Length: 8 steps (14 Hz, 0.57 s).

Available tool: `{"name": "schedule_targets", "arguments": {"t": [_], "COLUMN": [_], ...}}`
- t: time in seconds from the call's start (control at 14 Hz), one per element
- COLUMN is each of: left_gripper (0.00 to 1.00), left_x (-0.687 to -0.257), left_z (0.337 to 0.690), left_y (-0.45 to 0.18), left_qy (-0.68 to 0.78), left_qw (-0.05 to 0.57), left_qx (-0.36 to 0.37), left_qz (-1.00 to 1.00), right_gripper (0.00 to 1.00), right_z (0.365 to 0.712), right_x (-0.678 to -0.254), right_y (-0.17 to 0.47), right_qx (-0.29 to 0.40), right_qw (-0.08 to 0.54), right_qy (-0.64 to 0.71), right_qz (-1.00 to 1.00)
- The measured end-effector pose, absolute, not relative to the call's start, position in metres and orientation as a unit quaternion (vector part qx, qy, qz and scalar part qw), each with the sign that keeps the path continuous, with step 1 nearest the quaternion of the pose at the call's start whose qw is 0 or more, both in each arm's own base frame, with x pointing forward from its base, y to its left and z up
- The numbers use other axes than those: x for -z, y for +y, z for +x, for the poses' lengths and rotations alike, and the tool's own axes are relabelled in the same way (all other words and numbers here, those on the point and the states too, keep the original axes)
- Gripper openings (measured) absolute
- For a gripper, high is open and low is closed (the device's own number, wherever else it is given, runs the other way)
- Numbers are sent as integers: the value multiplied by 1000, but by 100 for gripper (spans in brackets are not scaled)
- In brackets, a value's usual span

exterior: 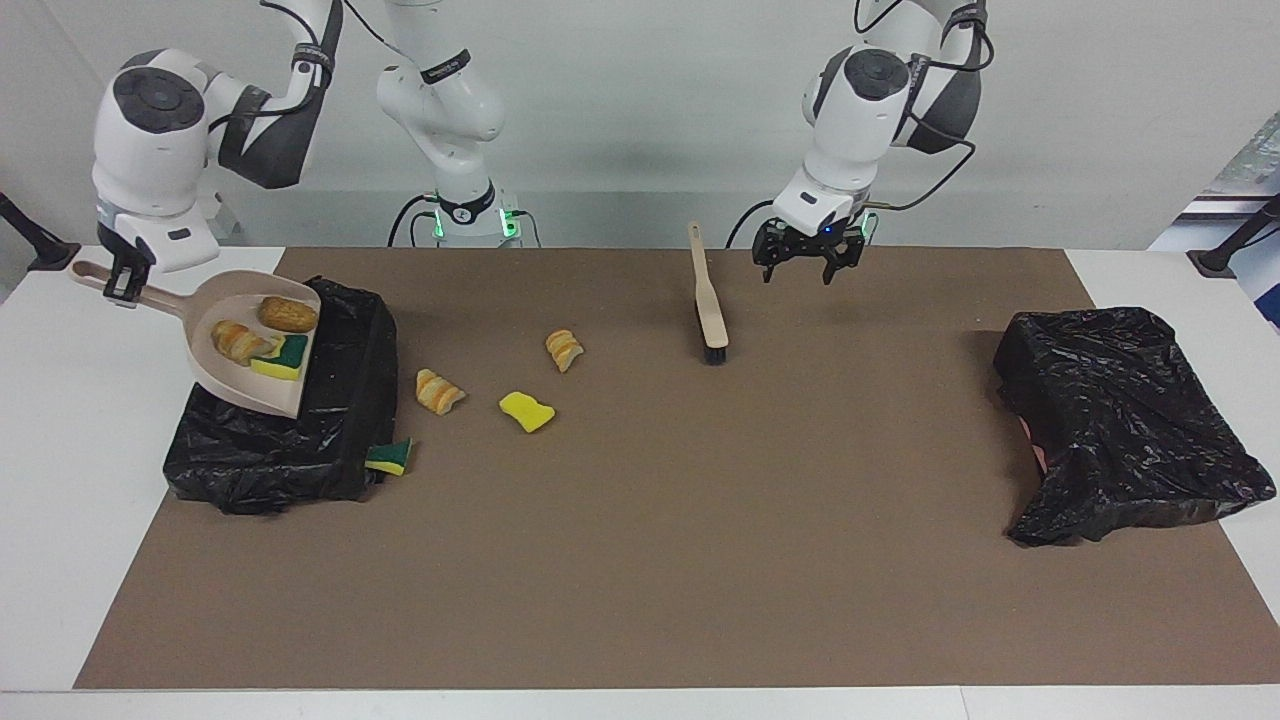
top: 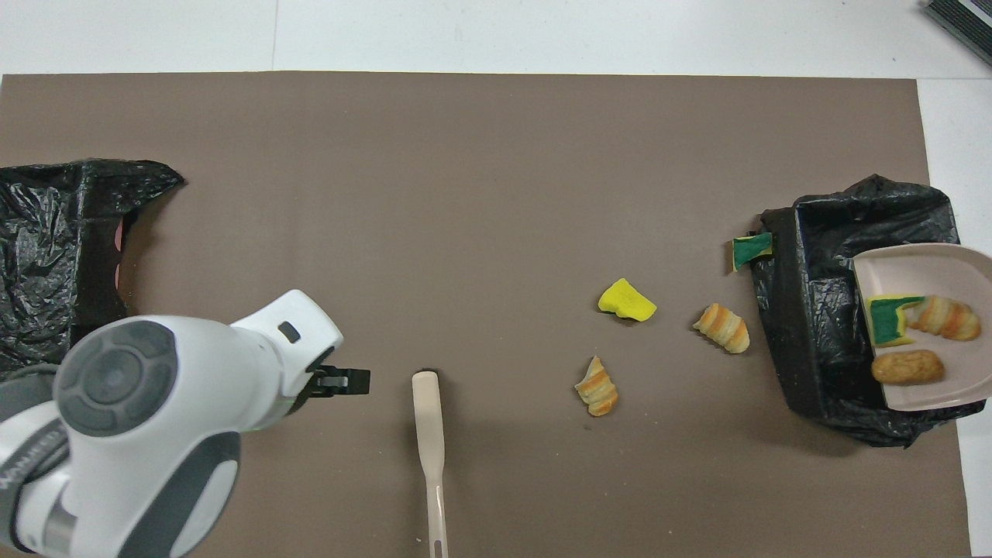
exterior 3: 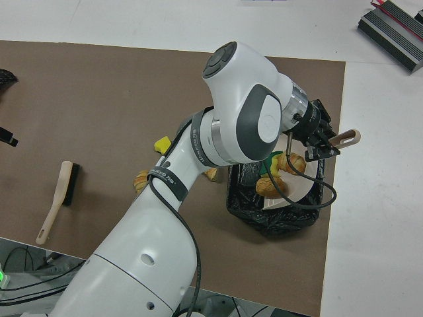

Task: Sweep and dump trash in bin
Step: 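Tip the dustpan into the bin while the left gripper withdraws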

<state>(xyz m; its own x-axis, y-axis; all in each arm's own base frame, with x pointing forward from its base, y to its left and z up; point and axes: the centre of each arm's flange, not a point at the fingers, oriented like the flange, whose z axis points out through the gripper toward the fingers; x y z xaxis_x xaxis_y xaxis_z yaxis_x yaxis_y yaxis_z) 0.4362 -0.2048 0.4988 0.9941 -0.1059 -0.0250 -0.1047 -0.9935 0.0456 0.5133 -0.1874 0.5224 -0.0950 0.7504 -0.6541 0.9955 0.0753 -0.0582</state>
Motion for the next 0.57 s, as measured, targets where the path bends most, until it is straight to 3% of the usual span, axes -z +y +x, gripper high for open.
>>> {"name": "schedule_targets", "arguments": {"t": [0.36,0.57], "left_gripper": [100,100], "left_x": [-538,-568], "left_z": [504,518], "left_y": [-105,-51], "left_qy": [-60,-37], "left_qw": [27,12], "left_qx": [-9,-38], "left_qz": [998,999], "right_gripper": [32,32], "right_z": [510,501], "right_x": [-538,-559], "right_y": [-159,-160], "right_qx": [310,309], "right_qw": [280,295], "right_qy": [682,672], "right_qz": [600,605]}}
